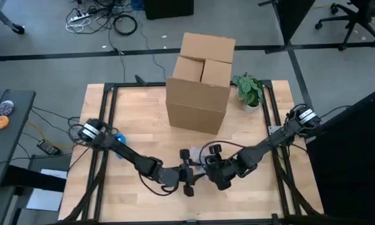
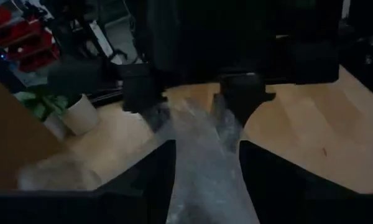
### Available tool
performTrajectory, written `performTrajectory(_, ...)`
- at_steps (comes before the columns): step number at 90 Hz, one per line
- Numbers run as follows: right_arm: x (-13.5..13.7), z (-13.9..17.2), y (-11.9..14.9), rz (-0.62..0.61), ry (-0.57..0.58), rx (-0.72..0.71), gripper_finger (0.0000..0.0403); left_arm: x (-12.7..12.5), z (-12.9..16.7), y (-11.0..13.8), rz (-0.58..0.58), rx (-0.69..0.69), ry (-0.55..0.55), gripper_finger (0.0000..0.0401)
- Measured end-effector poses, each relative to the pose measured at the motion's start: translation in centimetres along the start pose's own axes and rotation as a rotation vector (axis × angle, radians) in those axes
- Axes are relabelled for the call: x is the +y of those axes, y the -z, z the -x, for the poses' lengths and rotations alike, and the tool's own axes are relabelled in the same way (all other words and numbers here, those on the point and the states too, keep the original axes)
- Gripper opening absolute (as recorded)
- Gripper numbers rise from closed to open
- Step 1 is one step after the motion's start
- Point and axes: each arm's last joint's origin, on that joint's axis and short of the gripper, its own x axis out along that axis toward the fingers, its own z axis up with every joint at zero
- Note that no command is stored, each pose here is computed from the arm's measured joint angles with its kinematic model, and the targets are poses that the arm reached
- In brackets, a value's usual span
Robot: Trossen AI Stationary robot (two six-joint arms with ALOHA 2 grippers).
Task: Wrap mug
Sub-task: Wrap the orange mug using the transparent bubble wrap
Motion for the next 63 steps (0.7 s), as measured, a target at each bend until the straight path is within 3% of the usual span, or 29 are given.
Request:
performTrajectory(23, -0.4, -0.3, -0.2, -0.020, 0.004, -0.009, 0.0117, 1.5, 1.2, -0.3, 0.006, 0.124, 0.000, 0.0162)
performTrajectory(37, -0.7, -0.4, -0.7, -0.051, 0.003, -0.052, 0.0113, 2.6, -0.7, 2.2, 0.052, 0.239, 0.001, 0.0162)
performTrajectory(63, -2.1, 0.4, -1.6, -0.064, -0.021, 0.009, 0.0112, 4.0, -3.3, 4.2, 0.132, 0.280, 0.041, 0.0162)
